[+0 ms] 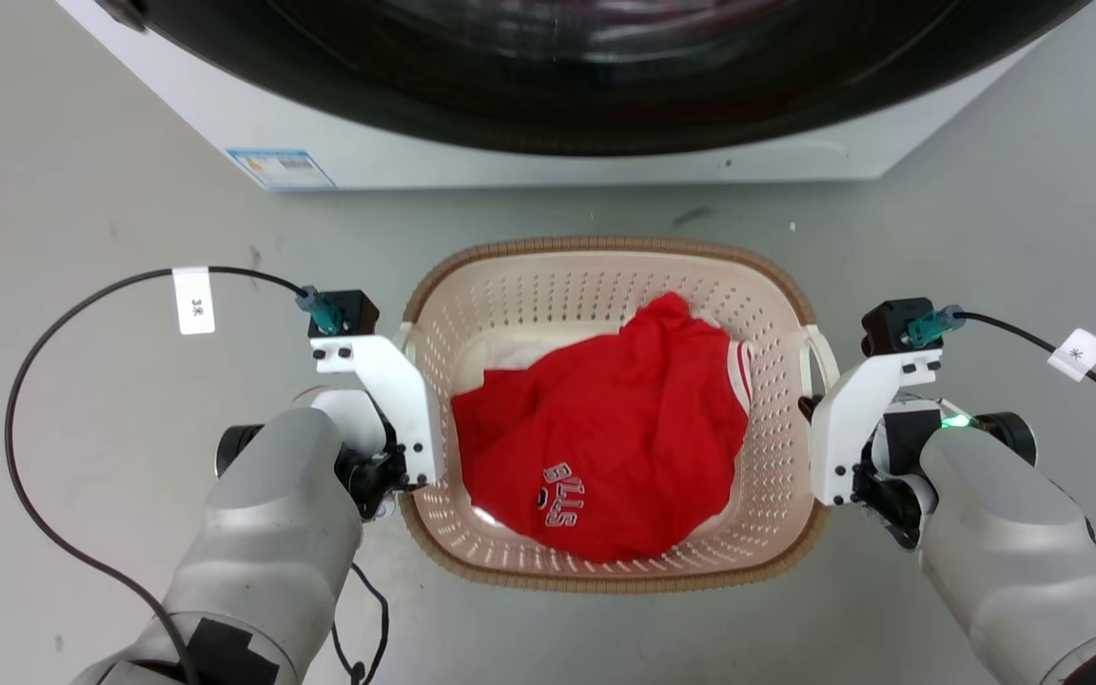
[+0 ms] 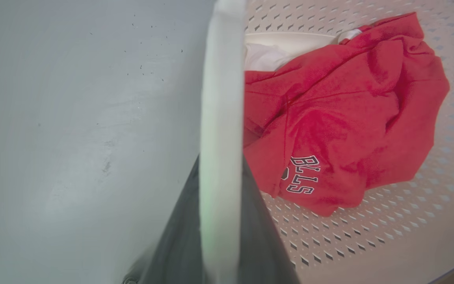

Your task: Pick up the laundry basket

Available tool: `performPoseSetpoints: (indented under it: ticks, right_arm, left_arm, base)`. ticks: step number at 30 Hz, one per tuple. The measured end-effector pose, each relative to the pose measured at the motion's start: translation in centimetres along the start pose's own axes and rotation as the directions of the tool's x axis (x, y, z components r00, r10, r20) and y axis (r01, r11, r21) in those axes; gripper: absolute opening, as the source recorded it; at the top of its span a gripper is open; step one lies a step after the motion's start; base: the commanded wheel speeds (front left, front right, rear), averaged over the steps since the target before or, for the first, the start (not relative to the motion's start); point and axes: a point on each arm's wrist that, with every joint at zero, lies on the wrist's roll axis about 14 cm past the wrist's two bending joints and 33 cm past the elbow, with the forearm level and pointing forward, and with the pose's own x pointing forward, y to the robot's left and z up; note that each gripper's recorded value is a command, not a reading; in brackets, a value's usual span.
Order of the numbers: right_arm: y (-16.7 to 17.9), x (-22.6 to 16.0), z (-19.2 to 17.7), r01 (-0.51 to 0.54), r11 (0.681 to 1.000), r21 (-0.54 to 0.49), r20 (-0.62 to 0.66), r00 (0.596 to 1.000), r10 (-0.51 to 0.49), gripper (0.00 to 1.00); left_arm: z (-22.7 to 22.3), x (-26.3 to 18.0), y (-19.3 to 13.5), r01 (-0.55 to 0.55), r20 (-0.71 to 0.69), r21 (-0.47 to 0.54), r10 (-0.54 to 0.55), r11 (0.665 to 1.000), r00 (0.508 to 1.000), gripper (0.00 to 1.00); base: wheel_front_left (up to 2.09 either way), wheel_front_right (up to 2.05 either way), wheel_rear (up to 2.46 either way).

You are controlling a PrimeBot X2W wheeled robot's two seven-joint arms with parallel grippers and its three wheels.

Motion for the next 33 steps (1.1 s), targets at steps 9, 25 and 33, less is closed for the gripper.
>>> performPoseSetpoints:
  ticks: [9, 25, 33]
  right_arm:
    - [1.6, -4.3, 3.0, -0.017, 0.999, -0.028, 0.066, 0.998, 0.019, 0.0]
    - [4.2, -10.5, 3.4, -0.048, 0.999, -0.023, 0.028, 0.998, 0.049, 0.0]
    - [4.8, -12.5, 1.9, -0.047, 0.999, -0.026, -0.001, 0.999, 0.047, 0.0]
  left_arm:
    - [0.8, -5.2, -1.0, 0.003, 0.016, 0.009, -0.003, 1.0, 1.0, 0.0]
    - [0.3, -12.6, -2.1, -0.008, 0.037, 0.041, 0.007, 0.999, 0.999, 0.0]
    - [-1.5, -14.5, -2.4, -0.006, 0.038, 0.045, 0.005, 0.999, 0.999, 0.0]
  base:
    - [0.0, 0.0, 0.0]
    - [0.0, 0.0, 0.0]
    - [0.0, 0.0, 0.0]
